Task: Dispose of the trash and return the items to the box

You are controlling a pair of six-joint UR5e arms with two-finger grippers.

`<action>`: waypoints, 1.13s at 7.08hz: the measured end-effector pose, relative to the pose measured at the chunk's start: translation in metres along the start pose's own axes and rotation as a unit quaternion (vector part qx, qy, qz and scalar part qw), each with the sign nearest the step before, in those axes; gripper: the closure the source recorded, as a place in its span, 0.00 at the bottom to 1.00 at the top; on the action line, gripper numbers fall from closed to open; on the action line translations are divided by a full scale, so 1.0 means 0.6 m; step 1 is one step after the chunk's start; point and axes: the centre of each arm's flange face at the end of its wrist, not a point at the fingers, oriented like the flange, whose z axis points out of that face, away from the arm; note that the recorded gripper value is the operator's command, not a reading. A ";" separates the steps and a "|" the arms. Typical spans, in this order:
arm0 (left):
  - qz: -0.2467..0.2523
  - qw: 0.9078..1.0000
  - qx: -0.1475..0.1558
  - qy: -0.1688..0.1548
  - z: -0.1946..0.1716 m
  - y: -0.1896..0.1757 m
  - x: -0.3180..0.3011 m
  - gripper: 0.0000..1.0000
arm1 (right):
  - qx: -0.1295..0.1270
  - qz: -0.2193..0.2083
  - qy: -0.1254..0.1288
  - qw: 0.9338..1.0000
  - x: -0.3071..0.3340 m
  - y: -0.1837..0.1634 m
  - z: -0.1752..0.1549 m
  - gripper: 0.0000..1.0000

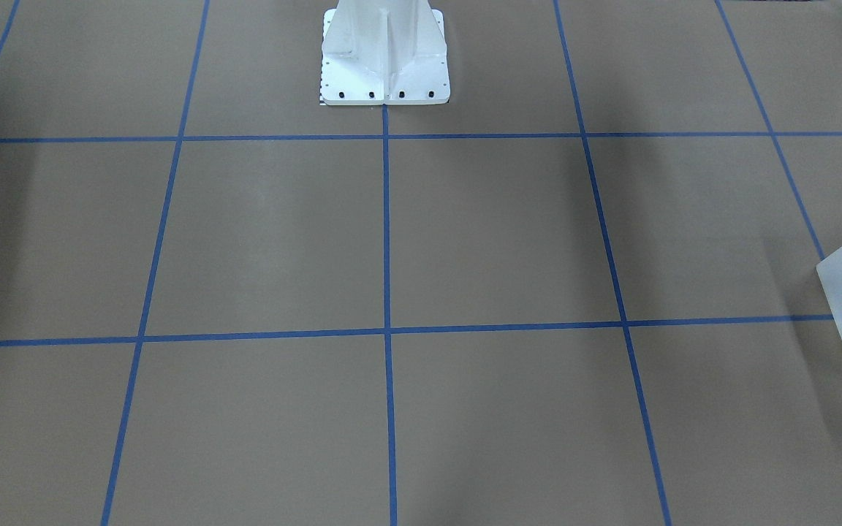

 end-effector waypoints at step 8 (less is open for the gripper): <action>-0.007 1.000 -0.009 0.017 0.101 -0.032 -0.104 0.01 | 0.037 0.024 -0.039 0.998 -0.287 -0.098 -0.053 0.00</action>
